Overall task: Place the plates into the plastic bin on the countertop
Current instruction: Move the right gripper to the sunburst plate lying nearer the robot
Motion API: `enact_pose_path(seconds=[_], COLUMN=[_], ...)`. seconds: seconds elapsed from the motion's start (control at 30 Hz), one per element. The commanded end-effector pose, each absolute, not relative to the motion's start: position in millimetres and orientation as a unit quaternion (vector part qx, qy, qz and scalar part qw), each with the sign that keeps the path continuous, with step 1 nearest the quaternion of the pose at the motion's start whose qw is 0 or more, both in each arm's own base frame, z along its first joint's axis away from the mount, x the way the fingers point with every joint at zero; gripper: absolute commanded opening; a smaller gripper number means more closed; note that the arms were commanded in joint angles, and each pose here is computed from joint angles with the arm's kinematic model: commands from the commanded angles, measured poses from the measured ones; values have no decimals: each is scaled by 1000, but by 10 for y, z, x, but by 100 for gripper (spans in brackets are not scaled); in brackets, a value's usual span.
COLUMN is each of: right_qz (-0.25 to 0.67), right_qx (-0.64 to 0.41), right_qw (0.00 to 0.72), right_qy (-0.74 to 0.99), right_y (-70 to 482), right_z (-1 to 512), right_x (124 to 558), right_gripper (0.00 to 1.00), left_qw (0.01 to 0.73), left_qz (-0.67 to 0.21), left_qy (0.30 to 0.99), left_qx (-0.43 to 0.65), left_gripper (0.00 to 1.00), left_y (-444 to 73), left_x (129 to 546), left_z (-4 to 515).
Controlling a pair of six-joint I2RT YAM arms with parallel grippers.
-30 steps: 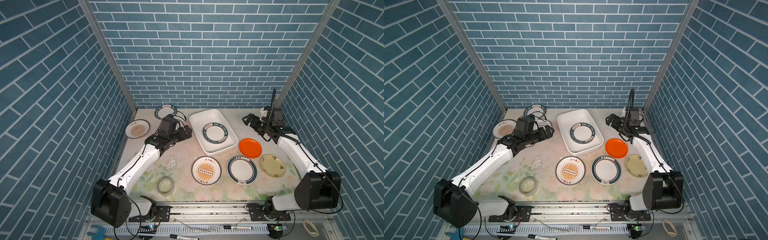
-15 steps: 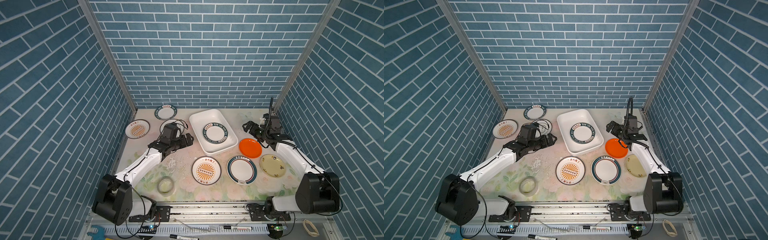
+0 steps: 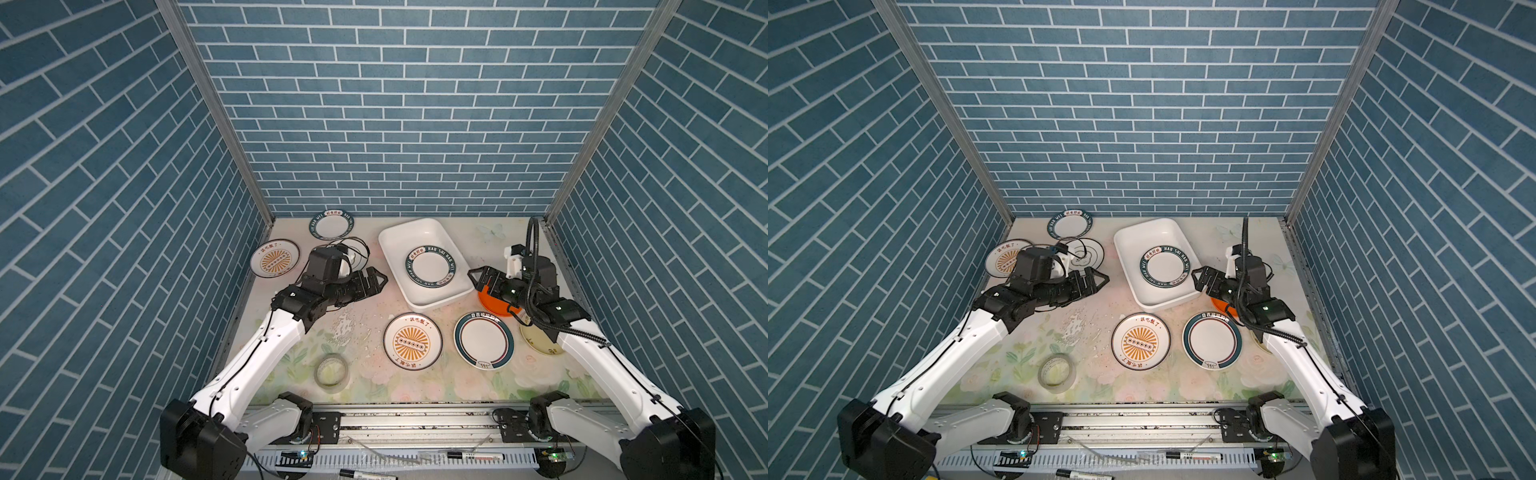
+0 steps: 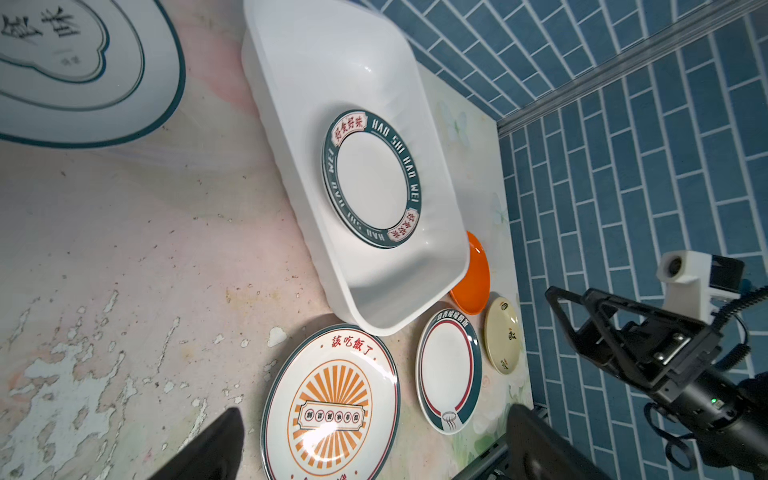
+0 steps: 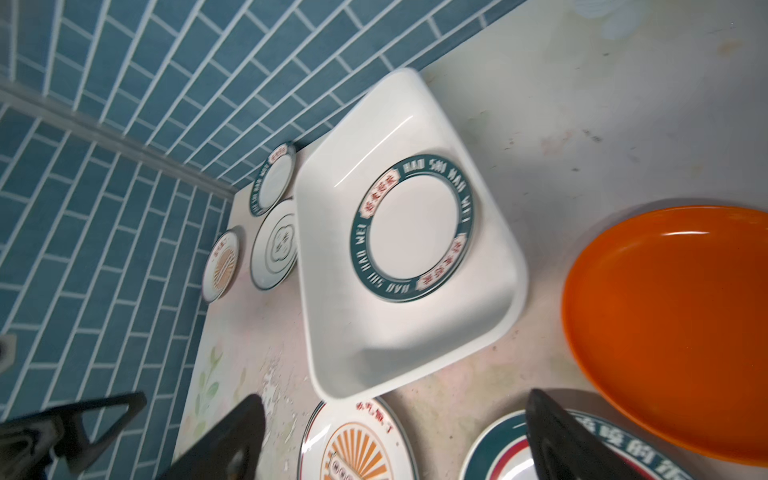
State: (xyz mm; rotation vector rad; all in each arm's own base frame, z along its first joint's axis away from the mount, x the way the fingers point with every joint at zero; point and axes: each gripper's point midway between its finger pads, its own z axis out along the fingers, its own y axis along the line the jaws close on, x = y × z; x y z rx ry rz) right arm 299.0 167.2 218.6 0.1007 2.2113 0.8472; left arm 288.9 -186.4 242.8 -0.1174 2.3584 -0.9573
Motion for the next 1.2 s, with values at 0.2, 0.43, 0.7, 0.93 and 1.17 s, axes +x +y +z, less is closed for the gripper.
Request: enact_pose_path(seconds=[0.2,0.43,0.7,0.93,1.17], right_qz=[342,349,306,307,313], right_qx=[33,3,38,55,76], right_qw=[358,305,311,273,254], right_qy=[868,886,899,910,912], right_y=[1899,2340,2268,2354,2457], right_z=[1975,1536,1327,1166,1002], right_x=[2553,2352,2314,2286,2323], right_gripper=[97,98,96,93,88], left_qw=[328,388,440,487,465], left_qz=[-338,-369,-365,-326,-364], left_qy=[882,844,815,806,803], left_qx=[25,32,87,82,85], left_gripper=[99,100,99,100,100], left_y=[-1779,-1853,-1960,-1857,-1946], left_x=[2727,2882,3072,3237,3178], left_z=[2779,2877,3181,2986,2855])
